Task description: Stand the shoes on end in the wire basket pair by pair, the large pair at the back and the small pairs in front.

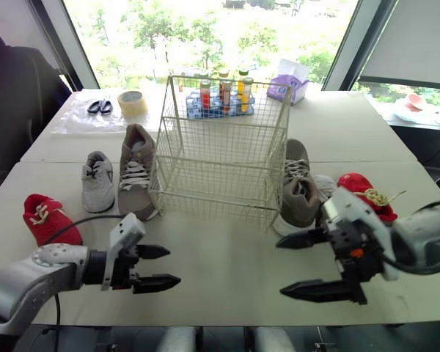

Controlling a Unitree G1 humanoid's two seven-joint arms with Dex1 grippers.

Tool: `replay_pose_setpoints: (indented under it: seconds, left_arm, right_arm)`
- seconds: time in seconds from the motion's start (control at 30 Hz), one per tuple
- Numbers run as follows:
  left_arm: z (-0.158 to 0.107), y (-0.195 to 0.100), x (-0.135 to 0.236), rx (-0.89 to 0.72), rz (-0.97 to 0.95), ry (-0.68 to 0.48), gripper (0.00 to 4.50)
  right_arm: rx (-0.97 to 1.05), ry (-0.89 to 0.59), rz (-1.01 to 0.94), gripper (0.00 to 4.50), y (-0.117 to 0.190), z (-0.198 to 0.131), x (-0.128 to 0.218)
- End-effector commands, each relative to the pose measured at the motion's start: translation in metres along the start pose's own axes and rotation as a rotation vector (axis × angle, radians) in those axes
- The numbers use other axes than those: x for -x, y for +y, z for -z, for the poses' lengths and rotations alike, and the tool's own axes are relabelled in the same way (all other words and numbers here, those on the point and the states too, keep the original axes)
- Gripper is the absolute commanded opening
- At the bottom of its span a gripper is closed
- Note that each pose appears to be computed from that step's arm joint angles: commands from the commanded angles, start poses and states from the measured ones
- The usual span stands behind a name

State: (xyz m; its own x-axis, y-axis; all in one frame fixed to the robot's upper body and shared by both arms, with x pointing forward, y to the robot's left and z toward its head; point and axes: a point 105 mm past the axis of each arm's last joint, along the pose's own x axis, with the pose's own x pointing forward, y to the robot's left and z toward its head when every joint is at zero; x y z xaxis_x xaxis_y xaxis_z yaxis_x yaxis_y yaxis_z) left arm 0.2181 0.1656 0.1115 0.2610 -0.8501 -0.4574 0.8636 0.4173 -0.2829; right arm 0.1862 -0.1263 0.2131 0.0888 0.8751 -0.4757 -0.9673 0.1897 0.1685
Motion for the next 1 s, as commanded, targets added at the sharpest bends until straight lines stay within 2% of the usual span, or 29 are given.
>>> replay_pose_setpoints:
  seconds: [0.03, 0.1, 0.2, 0.27, 0.53, 0.57, 0.63, 0.87, 0.97, 1.0]
  left_arm:
    - [-0.039, -0.003, 0.021, -0.156, 0.029, -0.010, 4.50]
    - [-0.068, -0.008, 0.032, -0.229, 0.044, -0.046, 4.50]
    - [-0.096, -0.011, 0.042, -0.404, -0.005, -0.011, 4.50]
    - [-0.116, -0.015, 0.047, -0.491, -0.025, -0.033, 4.50]
    - [-0.169, -0.055, 0.059, -0.509, 0.124, -0.308, 4.50]
    - [-0.168, -0.059, 0.056, -0.515, 0.133, -0.304, 4.50]
    - [-0.154, -0.058, 0.046, -0.524, 0.116, -0.228, 4.50]
    - [-0.111, -0.027, 0.037, -0.540, 0.005, -0.009, 4.50]
    - [-0.097, -0.027, 0.036, -0.529, 0.019, 0.046, 4.50]
    - [-0.094, -0.025, 0.037, -0.532, 0.012, 0.062, 4.50]
  right_arm:
    - [0.165, -0.091, 0.030, 4.47, -0.008, -0.053, 0.021]
    - [0.274, -0.069, 0.097, 4.47, -0.025, -0.069, 0.021]
    - [0.368, -0.009, 0.142, 4.47, -0.046, -0.078, 0.009]
    - [0.399, 0.041, 0.130, 4.47, -0.055, -0.079, 0.000]
    - [0.365, 0.294, 0.100, 4.47, -0.077, -0.058, -0.019]
    - [0.361, 0.300, 0.110, 4.47, -0.080, -0.058, -0.022]
    - [0.346, 0.323, 0.109, 4.47, -0.082, -0.057, -0.029]
    - [0.329, 0.441, 0.112, 4.47, -0.094, -0.031, -0.046]
    - [0.353, 0.463, 0.155, 3.73, -0.104, -0.028, -0.049]
    - [0.364, 0.472, 0.162, 3.33, -0.105, -0.027, -0.049]
